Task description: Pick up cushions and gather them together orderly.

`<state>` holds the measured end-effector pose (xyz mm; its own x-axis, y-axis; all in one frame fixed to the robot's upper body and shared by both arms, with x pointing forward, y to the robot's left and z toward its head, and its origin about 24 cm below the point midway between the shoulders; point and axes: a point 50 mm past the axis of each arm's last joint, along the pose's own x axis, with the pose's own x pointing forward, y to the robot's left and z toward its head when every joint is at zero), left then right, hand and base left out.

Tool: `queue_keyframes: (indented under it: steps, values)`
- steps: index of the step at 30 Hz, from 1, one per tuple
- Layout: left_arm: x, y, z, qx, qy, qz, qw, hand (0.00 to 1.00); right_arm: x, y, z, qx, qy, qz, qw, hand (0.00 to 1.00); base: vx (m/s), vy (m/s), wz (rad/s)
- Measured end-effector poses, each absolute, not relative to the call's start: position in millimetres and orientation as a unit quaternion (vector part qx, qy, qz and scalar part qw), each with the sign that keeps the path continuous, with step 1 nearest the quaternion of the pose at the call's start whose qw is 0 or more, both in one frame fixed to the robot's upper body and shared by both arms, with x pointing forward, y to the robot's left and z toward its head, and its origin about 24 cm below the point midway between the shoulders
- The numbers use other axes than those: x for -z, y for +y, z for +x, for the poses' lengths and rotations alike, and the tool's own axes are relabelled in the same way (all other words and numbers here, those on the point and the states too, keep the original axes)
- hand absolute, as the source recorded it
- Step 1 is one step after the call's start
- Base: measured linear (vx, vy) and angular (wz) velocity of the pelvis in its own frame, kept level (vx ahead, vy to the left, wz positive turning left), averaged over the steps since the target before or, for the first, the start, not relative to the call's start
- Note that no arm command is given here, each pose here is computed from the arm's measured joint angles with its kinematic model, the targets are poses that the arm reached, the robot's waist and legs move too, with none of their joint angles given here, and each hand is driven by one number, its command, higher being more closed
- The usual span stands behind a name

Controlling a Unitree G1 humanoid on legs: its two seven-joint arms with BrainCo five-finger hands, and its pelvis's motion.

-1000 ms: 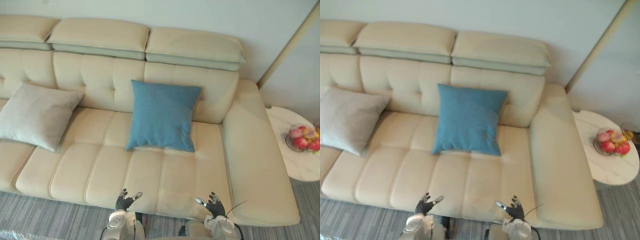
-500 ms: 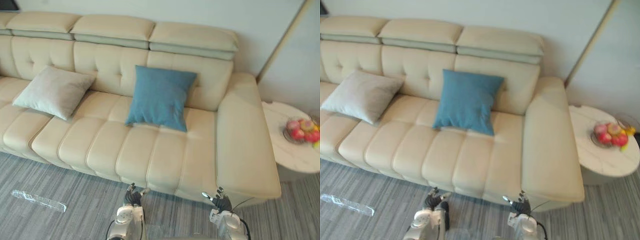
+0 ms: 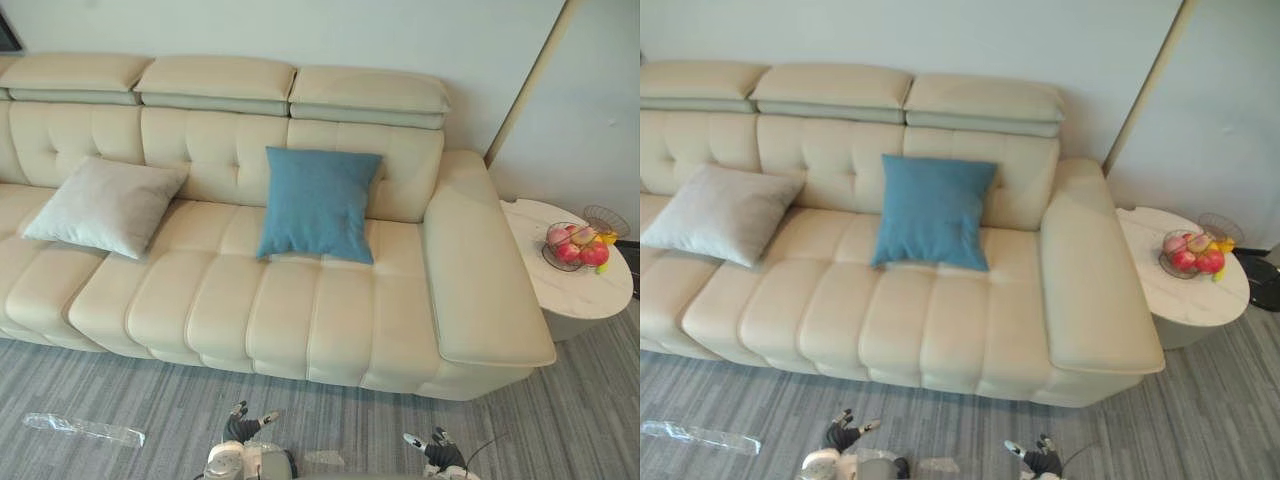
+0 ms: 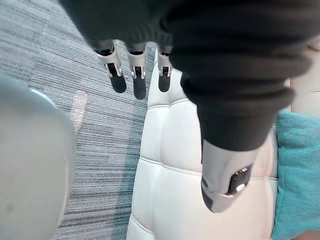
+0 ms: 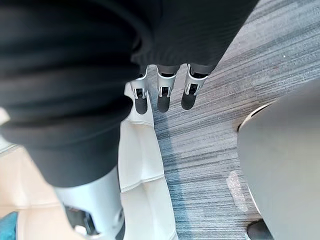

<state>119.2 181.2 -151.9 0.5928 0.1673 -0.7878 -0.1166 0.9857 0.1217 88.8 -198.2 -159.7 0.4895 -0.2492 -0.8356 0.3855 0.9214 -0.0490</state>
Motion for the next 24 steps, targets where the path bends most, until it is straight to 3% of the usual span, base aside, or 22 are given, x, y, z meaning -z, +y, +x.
queue_keyframes:
  steps: [24]
  values:
    - [157.1,189.3,110.7,-0.049,0.474,0.069,0.876,0.0,157.7,-196.8,102.9,0.154,0.471,0.041,0.868,0.0,-0.05,-0.028,-0.01]
